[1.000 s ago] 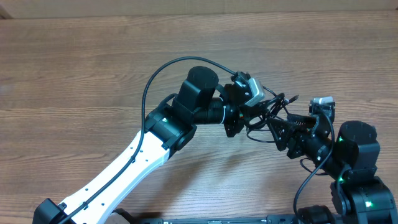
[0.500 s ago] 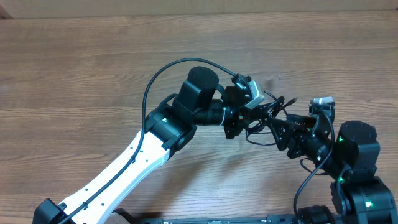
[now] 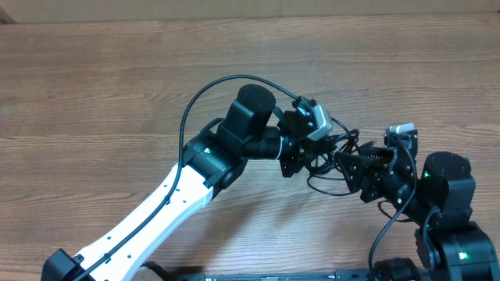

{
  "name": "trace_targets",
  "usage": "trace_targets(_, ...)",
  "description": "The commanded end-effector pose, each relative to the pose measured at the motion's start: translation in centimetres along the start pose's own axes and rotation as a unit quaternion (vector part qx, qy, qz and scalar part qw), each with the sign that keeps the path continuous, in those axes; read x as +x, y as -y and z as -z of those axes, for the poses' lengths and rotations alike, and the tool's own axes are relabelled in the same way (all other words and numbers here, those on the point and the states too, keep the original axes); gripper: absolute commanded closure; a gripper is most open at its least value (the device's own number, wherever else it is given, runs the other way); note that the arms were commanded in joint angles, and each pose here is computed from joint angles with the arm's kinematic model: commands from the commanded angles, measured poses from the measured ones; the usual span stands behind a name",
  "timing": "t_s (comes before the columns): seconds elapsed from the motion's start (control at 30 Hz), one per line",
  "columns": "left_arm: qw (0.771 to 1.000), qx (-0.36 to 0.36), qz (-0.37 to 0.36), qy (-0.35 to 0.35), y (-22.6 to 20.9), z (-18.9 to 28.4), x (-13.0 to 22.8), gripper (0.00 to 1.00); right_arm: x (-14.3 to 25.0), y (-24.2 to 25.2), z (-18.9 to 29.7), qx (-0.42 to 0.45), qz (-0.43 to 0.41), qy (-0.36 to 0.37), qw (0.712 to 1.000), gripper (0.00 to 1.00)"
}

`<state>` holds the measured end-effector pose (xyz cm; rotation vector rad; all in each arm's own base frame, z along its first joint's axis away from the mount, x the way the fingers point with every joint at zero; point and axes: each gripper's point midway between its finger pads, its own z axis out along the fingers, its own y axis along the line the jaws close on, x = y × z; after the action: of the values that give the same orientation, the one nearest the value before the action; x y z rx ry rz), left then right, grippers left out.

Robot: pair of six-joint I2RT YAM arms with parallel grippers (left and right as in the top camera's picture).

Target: Untangle cables

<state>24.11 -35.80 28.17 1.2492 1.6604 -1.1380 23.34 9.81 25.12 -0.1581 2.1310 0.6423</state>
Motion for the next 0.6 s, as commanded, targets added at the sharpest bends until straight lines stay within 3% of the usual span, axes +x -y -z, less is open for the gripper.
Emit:
trace_targets(0.0, 0.999, 0.034, -0.034, 0.020, 1.9, 0.7, -1.6, 0.96, -0.9, -0.3, 0.6, 0.002, 0.015, 0.016, 1.000, 0.44)
trace_targets(0.17, 0.998, 0.047, -0.038, 0.026, 2.3, 0.7, -1.9, 0.96, -1.0, -0.3, 0.6, 0.002, 0.015, 0.017, 1.000, 0.68)
trace_targets(0.27, 0.998, 0.039, -0.042, 0.029, 2.1, 0.7, -2.1, 0.96, -1.0, -0.3, 0.6, 0.002, 0.015, 0.017, 1.000, 0.76)
trace_targets(0.57, 0.997, 0.040, -0.053, 0.044, 2.1, 0.8, -2.9, 0.96, -1.0, -0.3, 0.6, 0.002, 0.015, 0.017, 1.000, 0.87)
